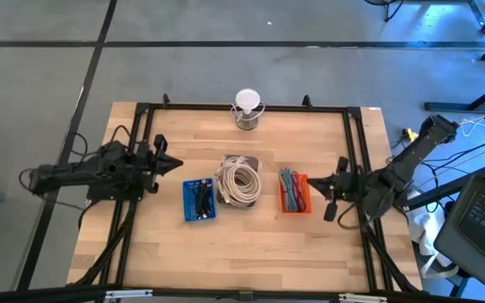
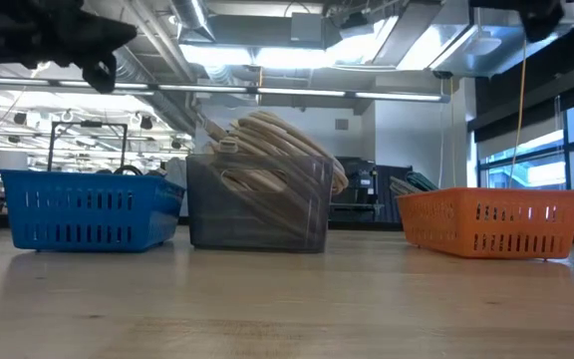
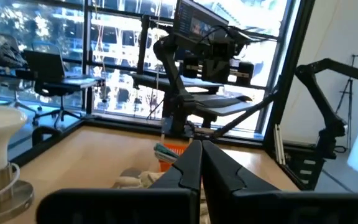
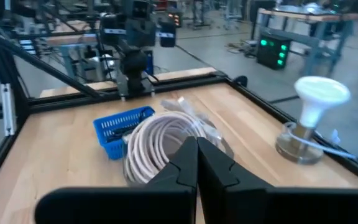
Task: Pick & Place USB Port
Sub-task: Return to Home Position
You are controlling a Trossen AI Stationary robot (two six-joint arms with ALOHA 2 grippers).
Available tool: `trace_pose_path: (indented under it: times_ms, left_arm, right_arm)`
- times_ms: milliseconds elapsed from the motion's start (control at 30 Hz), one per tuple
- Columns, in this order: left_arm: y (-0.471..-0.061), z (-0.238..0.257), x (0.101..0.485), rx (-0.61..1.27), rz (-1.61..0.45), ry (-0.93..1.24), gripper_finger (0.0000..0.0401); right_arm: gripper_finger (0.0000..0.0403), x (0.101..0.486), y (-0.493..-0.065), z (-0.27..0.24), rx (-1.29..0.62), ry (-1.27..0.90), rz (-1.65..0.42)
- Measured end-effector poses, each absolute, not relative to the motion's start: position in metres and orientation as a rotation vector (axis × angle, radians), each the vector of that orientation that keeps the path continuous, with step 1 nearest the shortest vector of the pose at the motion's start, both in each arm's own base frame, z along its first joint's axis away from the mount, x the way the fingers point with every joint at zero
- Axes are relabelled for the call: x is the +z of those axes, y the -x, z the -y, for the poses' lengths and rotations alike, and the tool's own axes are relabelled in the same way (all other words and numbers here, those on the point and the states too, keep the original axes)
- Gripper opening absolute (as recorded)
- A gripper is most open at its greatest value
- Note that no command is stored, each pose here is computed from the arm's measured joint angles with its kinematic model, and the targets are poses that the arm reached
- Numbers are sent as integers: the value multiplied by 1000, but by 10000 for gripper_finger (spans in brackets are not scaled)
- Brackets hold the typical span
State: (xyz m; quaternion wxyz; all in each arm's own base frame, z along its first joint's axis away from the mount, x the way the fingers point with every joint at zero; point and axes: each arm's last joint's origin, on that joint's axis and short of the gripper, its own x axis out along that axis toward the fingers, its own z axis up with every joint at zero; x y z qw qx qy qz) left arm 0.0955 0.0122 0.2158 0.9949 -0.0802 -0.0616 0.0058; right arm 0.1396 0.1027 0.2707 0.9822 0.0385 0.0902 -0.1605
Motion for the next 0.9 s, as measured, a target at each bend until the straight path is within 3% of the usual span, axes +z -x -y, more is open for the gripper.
trace_pose_path:
  times_ms: [167, 400, 633, 900]
  left_arm:
    - [-93, -22, 214, -22, 102, 201, 1]
    - [-90, -29, 211, -43, 59, 204, 1]
    - [-89, -34, 201, 67, -18, 166, 1]
    - [-94, -37, 182, 214, -26, 187, 1]
  right_arm:
    - [1, 271, -138, -75, -286, -49, -165]
    - [0, 255, -103, -46, -208, -159, -67]
    - [0, 228, -85, -39, -153, -191, -23]
    - [0, 208, -83, -37, -278, -90, -44]
